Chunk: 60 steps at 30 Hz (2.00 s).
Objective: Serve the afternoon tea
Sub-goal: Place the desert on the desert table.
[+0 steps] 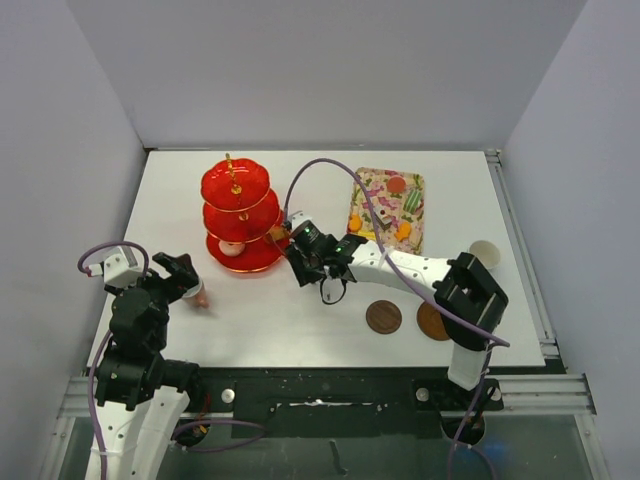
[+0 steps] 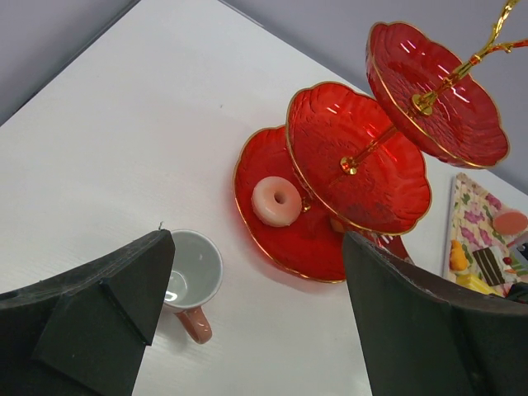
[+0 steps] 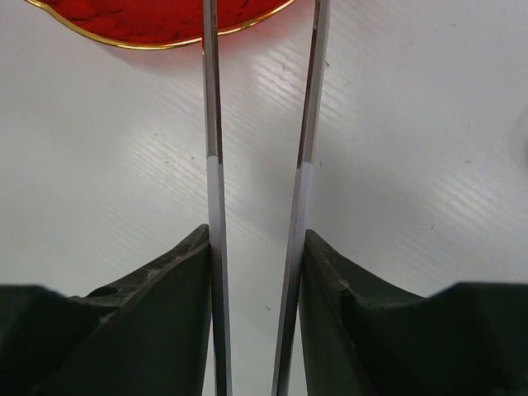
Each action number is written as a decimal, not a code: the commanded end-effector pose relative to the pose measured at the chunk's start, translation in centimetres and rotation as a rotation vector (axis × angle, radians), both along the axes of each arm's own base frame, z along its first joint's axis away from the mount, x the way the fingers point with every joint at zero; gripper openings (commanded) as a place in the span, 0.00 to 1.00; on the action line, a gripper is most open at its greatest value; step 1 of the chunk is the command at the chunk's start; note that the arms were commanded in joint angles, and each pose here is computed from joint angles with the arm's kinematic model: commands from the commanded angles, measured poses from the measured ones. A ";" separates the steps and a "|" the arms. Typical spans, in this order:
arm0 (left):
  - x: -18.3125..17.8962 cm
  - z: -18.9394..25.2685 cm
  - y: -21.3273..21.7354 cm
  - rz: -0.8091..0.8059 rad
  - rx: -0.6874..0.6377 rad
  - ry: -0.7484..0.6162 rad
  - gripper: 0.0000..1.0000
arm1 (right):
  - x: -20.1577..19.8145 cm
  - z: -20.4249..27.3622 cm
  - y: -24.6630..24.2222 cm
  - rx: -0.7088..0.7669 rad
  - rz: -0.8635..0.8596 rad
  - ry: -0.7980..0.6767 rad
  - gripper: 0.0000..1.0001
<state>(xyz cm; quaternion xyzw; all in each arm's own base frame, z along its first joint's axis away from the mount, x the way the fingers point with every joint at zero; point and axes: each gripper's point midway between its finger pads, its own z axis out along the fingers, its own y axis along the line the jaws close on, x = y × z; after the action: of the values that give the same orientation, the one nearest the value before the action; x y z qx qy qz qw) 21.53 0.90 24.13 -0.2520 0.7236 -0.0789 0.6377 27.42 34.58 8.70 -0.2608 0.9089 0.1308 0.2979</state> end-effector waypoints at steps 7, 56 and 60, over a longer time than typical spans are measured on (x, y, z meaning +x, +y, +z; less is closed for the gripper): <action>0.4 1.3 -0.1 -0.009 0.006 -0.050 0.82 | 0.3 2.3 1.1 -0.005 0.025 -0.049 0.26; 0.4 1.4 -0.4 -0.025 0.003 -0.061 0.81 | -1.0 8.0 -0.4 0.146 -0.065 0.001 0.43; 0.4 1.4 -0.4 -0.026 0.004 -0.058 0.82 | -1.3 8.1 -1.5 0.139 -0.100 0.013 0.42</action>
<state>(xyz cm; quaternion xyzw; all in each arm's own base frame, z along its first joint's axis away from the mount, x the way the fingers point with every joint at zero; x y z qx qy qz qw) 21.55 0.77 24.07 -0.2491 0.7251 -0.0808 0.6369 25.56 33.01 13.31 -0.2230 0.9236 0.1441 0.2766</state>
